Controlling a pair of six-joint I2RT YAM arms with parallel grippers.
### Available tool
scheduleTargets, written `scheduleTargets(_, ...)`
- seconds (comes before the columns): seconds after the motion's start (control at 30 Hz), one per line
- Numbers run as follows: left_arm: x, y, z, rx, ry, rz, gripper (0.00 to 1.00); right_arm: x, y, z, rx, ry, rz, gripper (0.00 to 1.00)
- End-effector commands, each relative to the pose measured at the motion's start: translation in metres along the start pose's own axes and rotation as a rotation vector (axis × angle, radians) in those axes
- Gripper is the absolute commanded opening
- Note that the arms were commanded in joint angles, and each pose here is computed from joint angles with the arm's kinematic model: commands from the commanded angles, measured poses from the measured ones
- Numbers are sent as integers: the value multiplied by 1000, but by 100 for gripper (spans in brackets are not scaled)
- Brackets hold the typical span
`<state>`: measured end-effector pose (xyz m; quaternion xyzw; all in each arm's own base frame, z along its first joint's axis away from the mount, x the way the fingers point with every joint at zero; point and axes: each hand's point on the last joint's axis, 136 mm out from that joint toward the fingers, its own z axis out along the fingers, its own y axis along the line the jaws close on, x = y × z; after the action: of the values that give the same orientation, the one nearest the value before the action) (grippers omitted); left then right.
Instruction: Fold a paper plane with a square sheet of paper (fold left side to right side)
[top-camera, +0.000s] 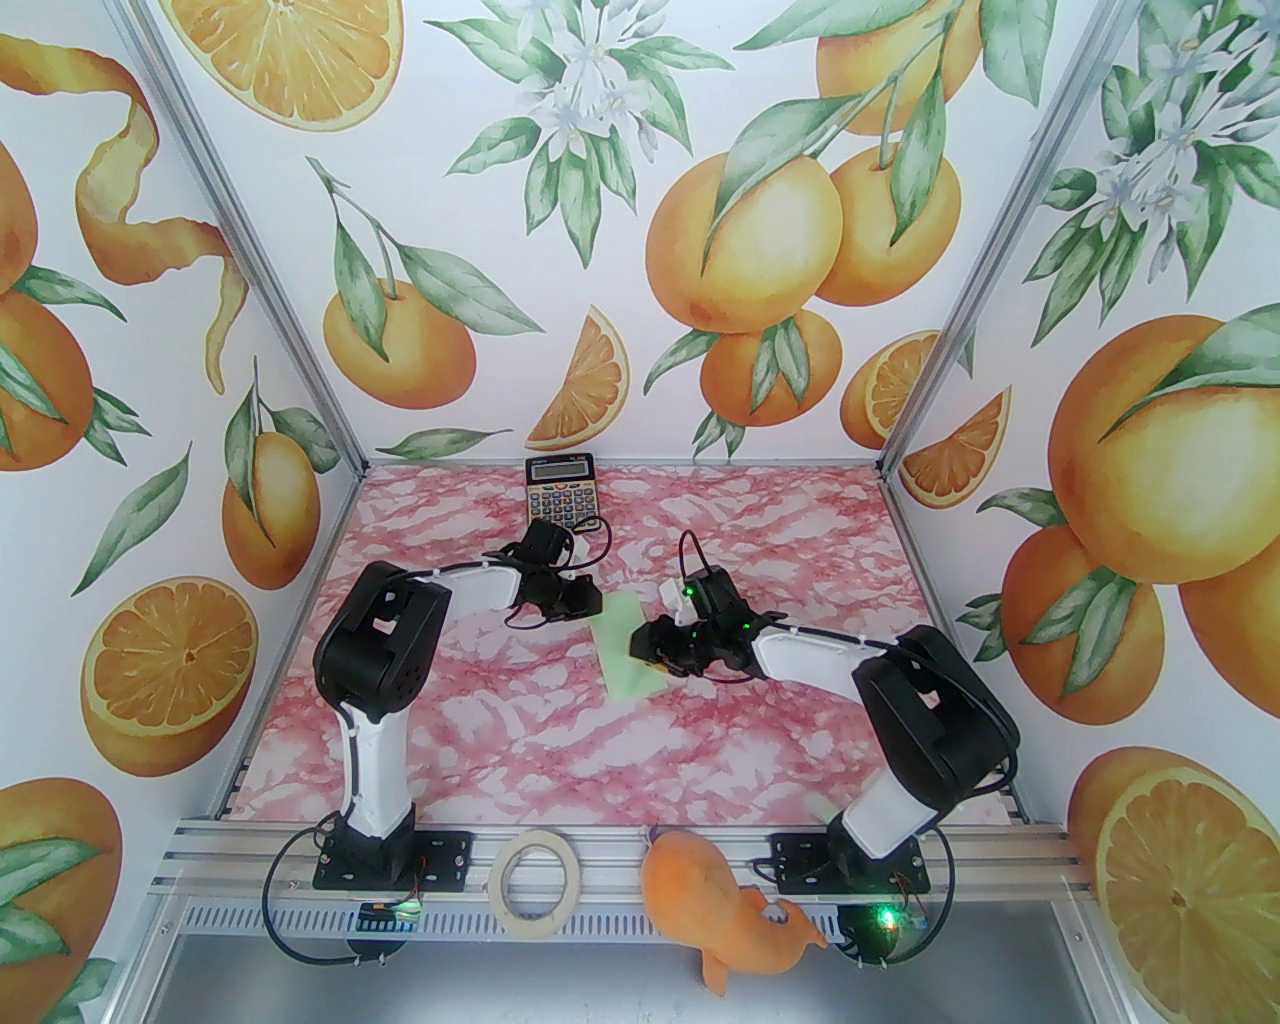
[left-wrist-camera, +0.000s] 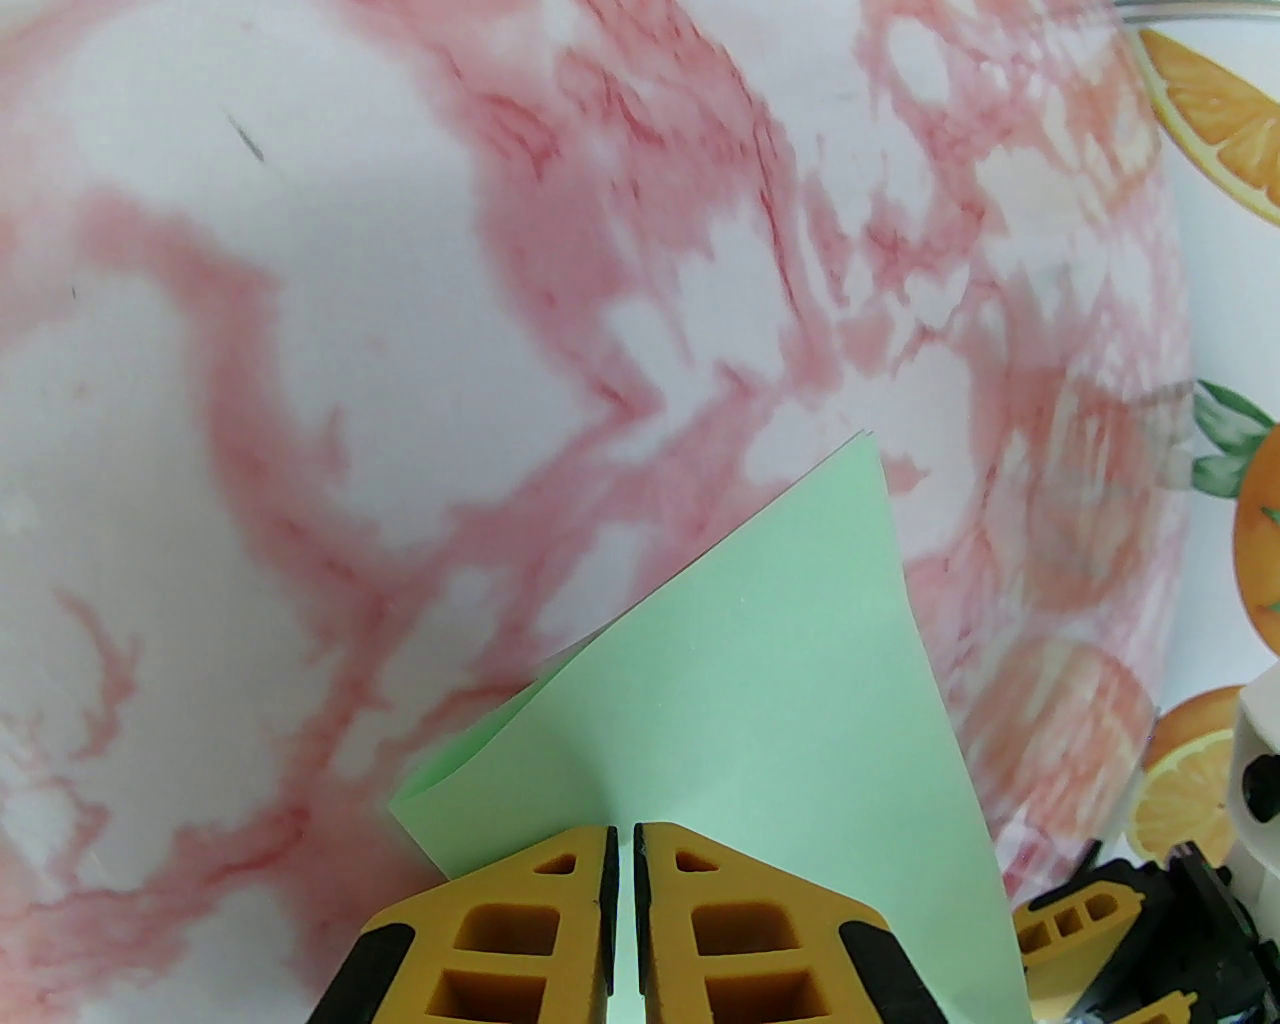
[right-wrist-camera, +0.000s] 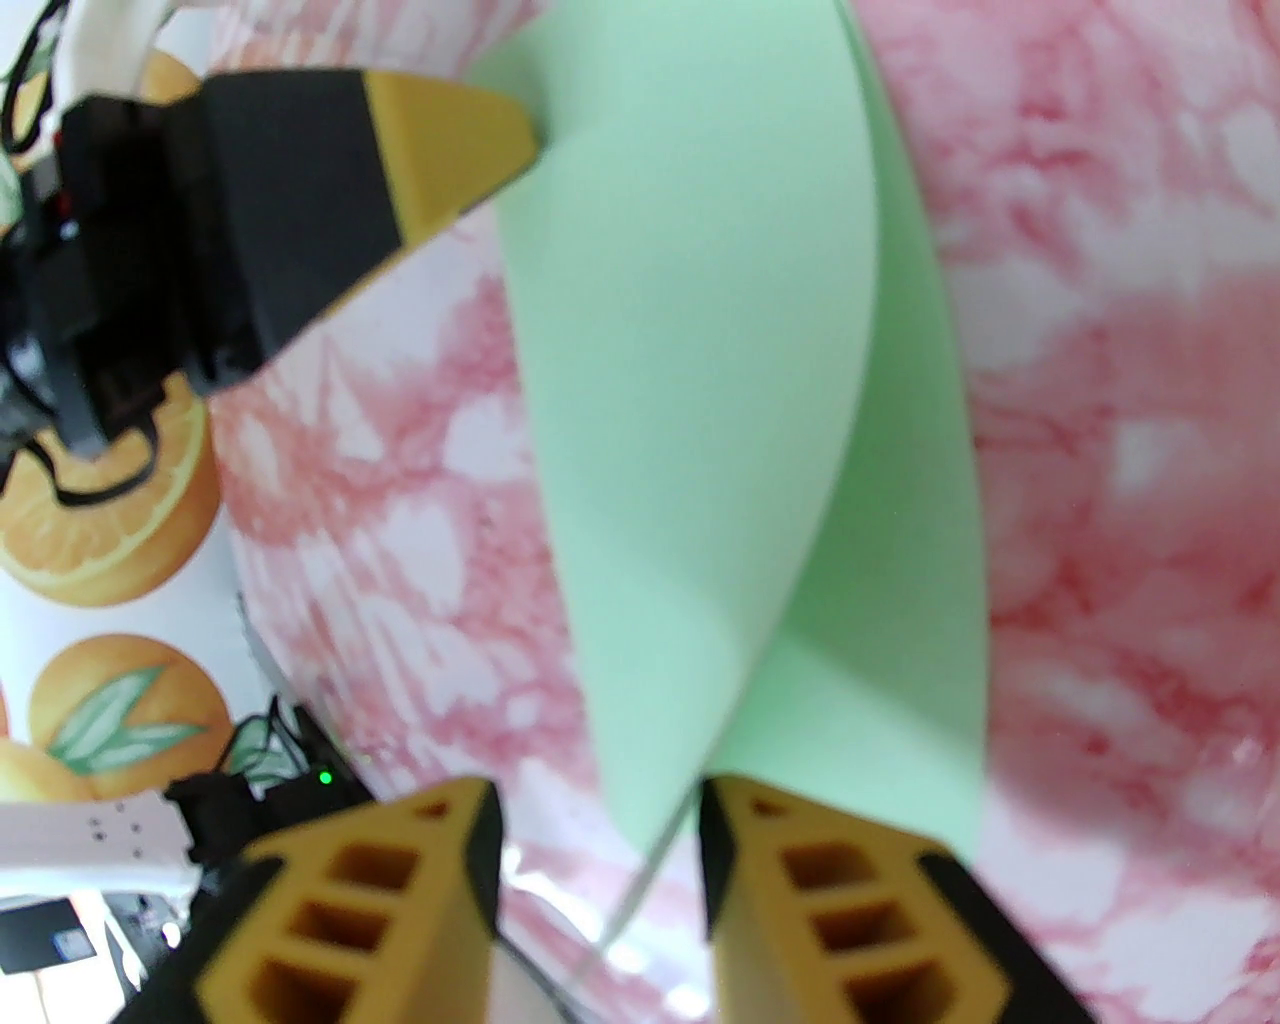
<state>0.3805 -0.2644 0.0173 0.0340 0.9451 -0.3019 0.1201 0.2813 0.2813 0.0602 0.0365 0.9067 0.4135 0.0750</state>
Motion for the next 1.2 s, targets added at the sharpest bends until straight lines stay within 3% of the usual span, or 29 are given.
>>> scheduleTargets(0.0,5,-5,-8,2,7,11,13,-3,15,7,-45,1,-18,39)
scheduleTargets(0.27,5,-7,-13,6,-4,5,13,-4,17,20,-42,15,-17,40)
scheduleTargets(0.53,-3,-24,-58,42,-101,-12,20,-7,21,24,-60,16,-15,41)
scheduleTargets(1.0,58,-32,-67,125,-83,-65,18,-5,18,31,-80,26,11,48)
scheduleTargets(1.17,74,-43,-69,160,-89,-33,24,-5,17,31,-78,25,18,50)
